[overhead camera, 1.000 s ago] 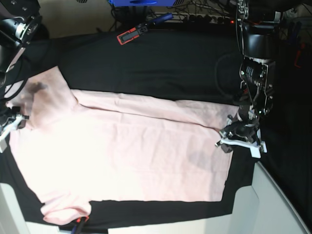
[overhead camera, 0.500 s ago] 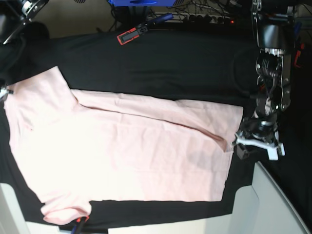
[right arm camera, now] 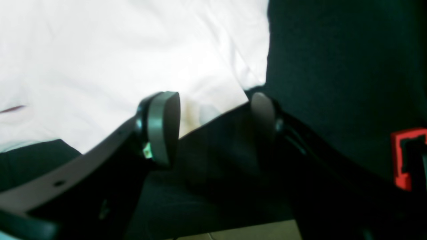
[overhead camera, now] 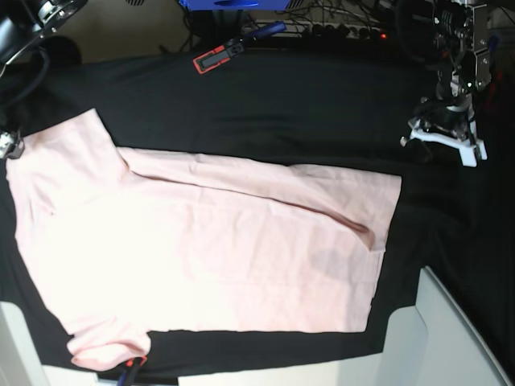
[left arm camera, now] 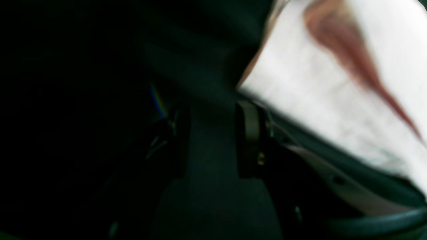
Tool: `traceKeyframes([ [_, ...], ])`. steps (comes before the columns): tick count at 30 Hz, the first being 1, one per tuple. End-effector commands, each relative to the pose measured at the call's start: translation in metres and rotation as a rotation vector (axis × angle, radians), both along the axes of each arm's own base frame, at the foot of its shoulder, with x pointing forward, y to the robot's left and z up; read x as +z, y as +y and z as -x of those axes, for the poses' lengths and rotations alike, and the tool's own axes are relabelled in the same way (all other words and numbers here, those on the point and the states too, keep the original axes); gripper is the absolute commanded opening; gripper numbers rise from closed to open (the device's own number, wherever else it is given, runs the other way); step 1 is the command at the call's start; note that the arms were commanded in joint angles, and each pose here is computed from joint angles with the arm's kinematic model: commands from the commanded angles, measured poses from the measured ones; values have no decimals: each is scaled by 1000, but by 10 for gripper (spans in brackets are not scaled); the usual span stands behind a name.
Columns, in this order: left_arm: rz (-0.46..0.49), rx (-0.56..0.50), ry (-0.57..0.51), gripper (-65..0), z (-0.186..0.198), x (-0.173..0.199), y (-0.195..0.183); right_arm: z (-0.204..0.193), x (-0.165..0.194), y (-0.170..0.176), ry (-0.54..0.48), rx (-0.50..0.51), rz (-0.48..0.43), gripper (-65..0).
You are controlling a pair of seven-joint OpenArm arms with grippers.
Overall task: Fold the T-shirt properly
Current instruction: 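Open both grippers and raise them off the folded fabric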
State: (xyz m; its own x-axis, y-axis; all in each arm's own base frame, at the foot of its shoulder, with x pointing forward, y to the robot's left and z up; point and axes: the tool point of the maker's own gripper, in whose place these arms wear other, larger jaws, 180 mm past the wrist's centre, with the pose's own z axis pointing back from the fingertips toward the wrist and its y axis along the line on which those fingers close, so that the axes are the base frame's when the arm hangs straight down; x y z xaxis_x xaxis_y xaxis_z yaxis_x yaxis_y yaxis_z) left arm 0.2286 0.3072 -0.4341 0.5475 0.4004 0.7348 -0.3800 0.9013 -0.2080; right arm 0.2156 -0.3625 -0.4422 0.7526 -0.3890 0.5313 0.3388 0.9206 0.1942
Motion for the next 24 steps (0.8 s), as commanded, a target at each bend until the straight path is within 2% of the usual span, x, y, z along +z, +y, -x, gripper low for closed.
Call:
traceKeyframes([
  [1, -23, 3, -34, -427, -3, 12, 10, -9, 14, -11, -46, -5, 30, -306],
  [4, -31, 21, -8, -427, 12, 7, 17, -11, 14, -10, -50, -4, 25, -302],
  [12, -32, 20, 17, -427, 23, 2, 17, -11, -13, -9, -43, -34, -66, -302],
  [24, -30, 21, 18, -427, 23, 2, 17, -14, -17, -11, -47, -42, -83, -305],
])
